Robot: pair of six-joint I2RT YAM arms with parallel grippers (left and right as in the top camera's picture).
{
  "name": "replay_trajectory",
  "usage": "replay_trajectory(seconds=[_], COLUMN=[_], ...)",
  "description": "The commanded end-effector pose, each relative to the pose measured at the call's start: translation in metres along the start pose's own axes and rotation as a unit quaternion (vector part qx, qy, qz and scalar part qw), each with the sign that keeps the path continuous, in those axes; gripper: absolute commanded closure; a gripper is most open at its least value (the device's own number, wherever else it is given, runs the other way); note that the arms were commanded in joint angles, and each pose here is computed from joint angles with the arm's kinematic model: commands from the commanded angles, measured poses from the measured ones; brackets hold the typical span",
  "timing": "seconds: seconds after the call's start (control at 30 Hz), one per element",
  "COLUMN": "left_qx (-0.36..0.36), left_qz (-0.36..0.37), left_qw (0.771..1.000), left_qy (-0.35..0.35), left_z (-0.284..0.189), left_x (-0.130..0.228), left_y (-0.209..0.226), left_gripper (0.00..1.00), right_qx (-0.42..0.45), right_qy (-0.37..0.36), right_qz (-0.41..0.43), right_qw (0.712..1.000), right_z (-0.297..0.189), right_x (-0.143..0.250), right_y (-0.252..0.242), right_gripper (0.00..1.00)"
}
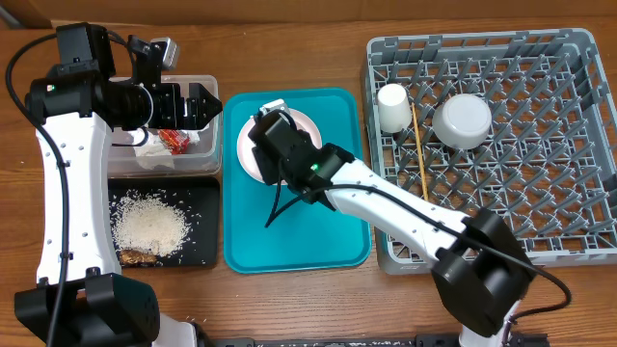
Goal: Sort waste into correct bins and load items into the dishwasher
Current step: 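Move the right gripper over the pink bowl on the teal tray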
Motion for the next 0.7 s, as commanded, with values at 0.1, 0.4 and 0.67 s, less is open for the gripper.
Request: replay_trajectory(seconds=[0.1,0.4,0.67], left_qx=[0.000,0.000,0.000], left_qz=[0.009,0.009,0.009], left_qw=[1.000,1.000,1.000], left_qy=[-0.013,-0.013,-0.013], left_z=[-0.007,-0.007,-0.007], left_x=[-0.006,-0.006,-0.006], left_y=[-0.007,-0.007,-0.007], left_gripper=[0.00,0.00,0.00], right_qx=[0.076,0.028,0.026], right_qy=[0.007,0.054,0.069], right_qz=[0.063,0.097,0.095], right_qw=[0.995,0.993,0.993], right_z=[0.022,0.050,0.056], right_x=[0.002,0.021,0.030], right_y=[-0.055,-0.065,-0.064], right_gripper=[0.45,0.58,0.68])
Point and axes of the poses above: each gripper's point midway between its finger pads, its own z axis out along the fingers, its own y axis along the line the jaws close on, x = y × z, the point moved 4 cm from there along -z, back along the fingers, and after that the axes turned 9 degrees about -z, right-handed, at the moved point
